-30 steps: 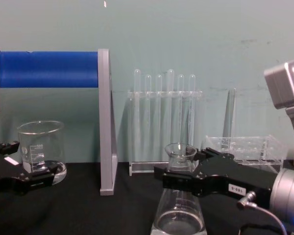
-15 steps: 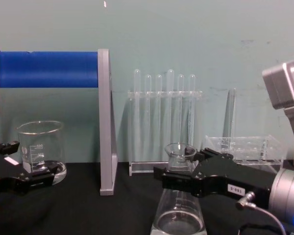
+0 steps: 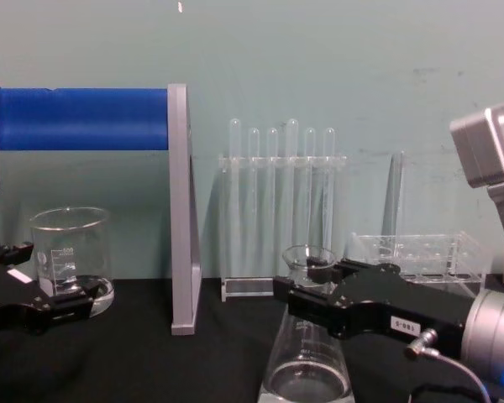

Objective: Grasp the erlenmeyer flask with one hand, shake it three times, then place it back.

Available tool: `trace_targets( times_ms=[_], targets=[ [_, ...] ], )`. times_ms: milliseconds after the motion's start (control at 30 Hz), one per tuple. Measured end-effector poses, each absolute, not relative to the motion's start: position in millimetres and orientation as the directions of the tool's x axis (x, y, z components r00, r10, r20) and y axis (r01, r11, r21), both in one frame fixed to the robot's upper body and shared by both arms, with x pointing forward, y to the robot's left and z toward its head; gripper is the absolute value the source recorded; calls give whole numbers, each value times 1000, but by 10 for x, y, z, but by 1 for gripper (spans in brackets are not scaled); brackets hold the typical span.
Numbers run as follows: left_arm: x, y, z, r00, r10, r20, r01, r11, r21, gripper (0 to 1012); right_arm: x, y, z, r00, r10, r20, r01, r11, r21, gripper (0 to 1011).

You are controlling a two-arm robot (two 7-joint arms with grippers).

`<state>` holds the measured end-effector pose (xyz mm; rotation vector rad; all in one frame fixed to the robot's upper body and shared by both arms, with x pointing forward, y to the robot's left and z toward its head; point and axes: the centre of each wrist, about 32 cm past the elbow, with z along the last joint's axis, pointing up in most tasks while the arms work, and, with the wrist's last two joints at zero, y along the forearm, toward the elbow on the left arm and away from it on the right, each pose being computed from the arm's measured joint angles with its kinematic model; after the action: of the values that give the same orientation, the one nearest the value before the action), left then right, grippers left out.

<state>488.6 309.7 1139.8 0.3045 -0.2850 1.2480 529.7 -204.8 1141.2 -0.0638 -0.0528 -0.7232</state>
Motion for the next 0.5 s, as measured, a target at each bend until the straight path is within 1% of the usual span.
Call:
trace_targets(
  times_ms=[67, 167, 367, 500],
  targets=[
    [4886, 3097, 11398, 292, 880, 374, -955, 287, 70, 1001, 5297, -2047, 11413, 749, -659, 70, 663, 748, -40, 513],
    [4886, 3096, 11398, 292, 880, 374, -955, 287, 70, 1001, 5297, -2048, 11413, 748, -659, 70, 663, 748, -40, 457],
    [4886, 3097, 11398, 292, 880, 374, -955, 287, 70, 1001, 5298, -2048, 11415, 748, -660, 70, 663, 748, -39, 450],
    [4886, 3097, 11398, 292, 880, 374, -955, 287, 70, 1001, 5292, -2051, 11478, 730, -680, 72, 683, 730, -25, 450]
  ],
)
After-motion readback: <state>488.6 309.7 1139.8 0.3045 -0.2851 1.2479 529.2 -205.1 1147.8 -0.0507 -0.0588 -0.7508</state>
